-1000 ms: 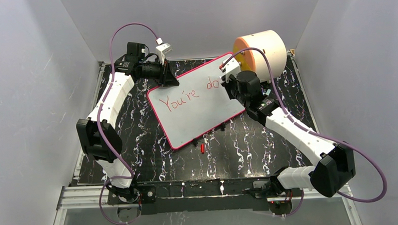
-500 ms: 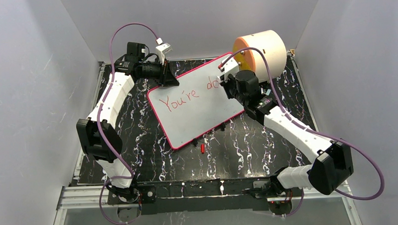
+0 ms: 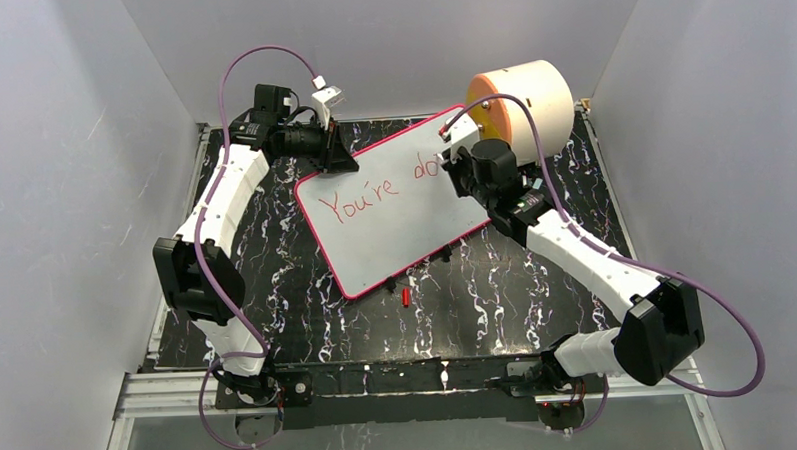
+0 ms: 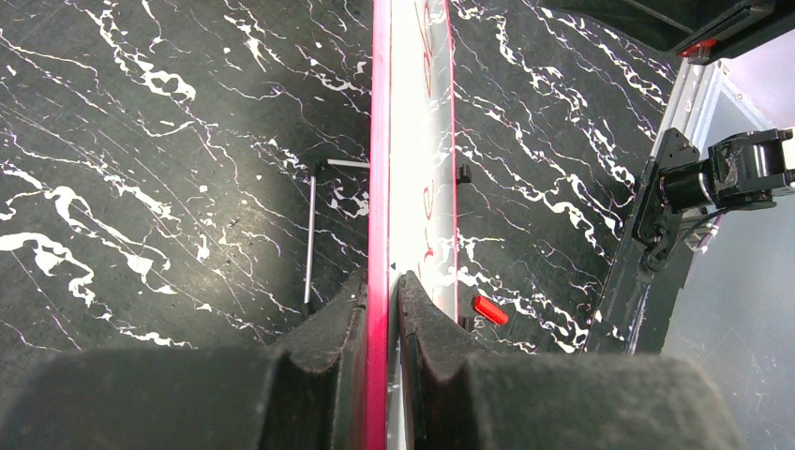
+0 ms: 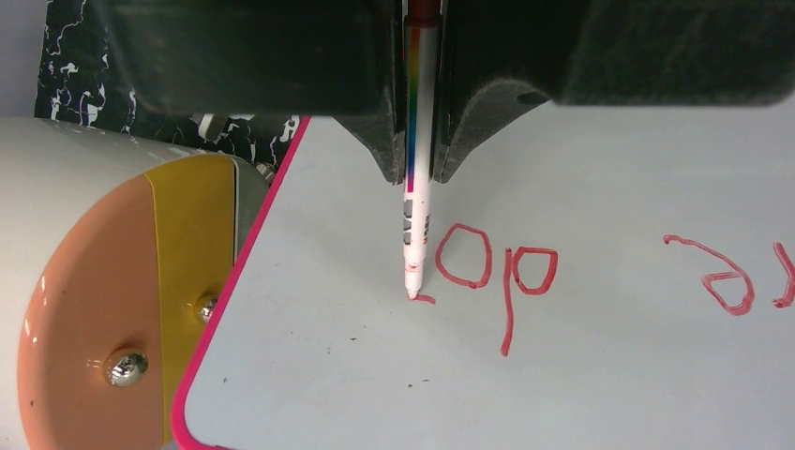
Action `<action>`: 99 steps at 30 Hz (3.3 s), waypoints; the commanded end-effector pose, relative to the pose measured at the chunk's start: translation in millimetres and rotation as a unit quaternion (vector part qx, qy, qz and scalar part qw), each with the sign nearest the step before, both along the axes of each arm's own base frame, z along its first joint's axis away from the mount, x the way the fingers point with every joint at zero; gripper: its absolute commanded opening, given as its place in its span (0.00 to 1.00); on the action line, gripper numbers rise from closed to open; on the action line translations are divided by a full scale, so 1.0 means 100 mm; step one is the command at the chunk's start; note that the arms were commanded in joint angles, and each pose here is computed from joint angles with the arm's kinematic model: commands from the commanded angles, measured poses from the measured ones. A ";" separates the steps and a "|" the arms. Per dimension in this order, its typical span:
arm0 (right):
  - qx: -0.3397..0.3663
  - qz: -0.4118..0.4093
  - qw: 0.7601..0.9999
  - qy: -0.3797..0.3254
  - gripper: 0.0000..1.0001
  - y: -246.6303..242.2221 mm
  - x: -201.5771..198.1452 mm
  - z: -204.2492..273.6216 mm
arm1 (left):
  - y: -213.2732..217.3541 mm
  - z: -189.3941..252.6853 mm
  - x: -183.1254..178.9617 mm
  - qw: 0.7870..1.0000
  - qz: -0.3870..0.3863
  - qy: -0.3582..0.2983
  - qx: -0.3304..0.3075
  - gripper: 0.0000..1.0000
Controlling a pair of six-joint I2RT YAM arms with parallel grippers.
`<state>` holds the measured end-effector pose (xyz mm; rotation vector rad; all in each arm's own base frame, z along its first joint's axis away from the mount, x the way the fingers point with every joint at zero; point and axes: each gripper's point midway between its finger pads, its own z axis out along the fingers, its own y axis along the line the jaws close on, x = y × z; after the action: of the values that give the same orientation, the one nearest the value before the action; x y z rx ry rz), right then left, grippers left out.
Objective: Write a sentence on the whiteboard
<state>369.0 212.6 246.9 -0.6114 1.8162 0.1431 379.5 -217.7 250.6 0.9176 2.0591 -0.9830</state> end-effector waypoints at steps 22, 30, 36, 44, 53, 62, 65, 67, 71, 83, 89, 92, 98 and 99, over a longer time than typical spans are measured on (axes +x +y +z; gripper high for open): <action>0.029 -0.007 0.999 -0.018 0.00 -0.09 -0.08 0.13 | -0.07 -0.44 -0.29 0.996 -0.026 0.069 0.056 0.00; 0.041 -0.001 0.999 -0.026 0.00 -0.05 -0.03 0.19 | -0.07 -0.44 -0.29 0.996 -0.027 0.069 0.056 0.00; 0.039 0.001 0.999 -0.021 0.00 -0.03 -0.01 0.16 | -0.07 -0.44 -0.29 0.996 -0.027 0.069 0.056 0.00; 0.036 0.005 0.999 -0.012 0.00 -0.03 -0.02 0.10 | -0.08 -0.44 -0.29 0.996 -0.029 0.071 0.054 0.00; 0.018 -0.005 1.000 0.012 0.00 -0.10 -0.07 -0.04 | -0.08 -0.44 -0.30 0.996 -0.029 0.071 0.053 0.00; 0.012 -0.001 1.000 0.027 0.00 -0.13 -0.14 -0.12 | -0.08 -0.44 -0.30 0.996 -0.029 0.071 0.053 0.00; 0.011 -0.003 1.000 0.027 0.00 -0.14 -0.14 -0.13 | -0.08 -0.44 -0.30 0.996 -0.029 0.071 0.053 0.00; 0.011 -0.003 1.000 0.025 0.00 -0.14 -0.14 -0.11 | -0.08 -0.44 -0.30 0.996 -0.030 0.071 0.053 0.00; 0.010 -0.003 1.000 0.028 0.00 -0.15 -0.15 -0.12 | -0.08 -0.43 -0.30 0.996 -0.029 0.070 0.054 0.00; 0.040 -0.021 0.999 -0.026 0.00 -0.21 -0.06 0.23 | -0.07 -0.43 -0.30 0.996 -0.028 0.070 0.054 0.00; 0.043 -0.016 0.999 -0.028 0.00 -0.16 -0.01 0.24 | -0.08 -0.44 -0.30 0.996 -0.029 0.070 0.054 0.00; 0.047 -0.013 0.998 -0.031 0.00 -0.13 0.03 0.25 | -0.08 -0.43 -0.31 0.996 -0.030 0.069 0.054 0.00; 0.052 -0.010 0.998 -0.035 0.00 -0.11 0.07 0.29 | -0.08 -0.44 -0.31 0.996 -0.030 0.070 0.054 0.00; 0.052 -0.010 0.998 -0.034 0.00 -0.10 0.07 0.28 | -0.09 -0.43 -0.31 0.996 -0.031 0.070 0.053 0.00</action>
<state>363.2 195.4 240.4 -0.5715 1.8355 0.1636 379.1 -218.0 250.7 0.9189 2.0590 -0.9844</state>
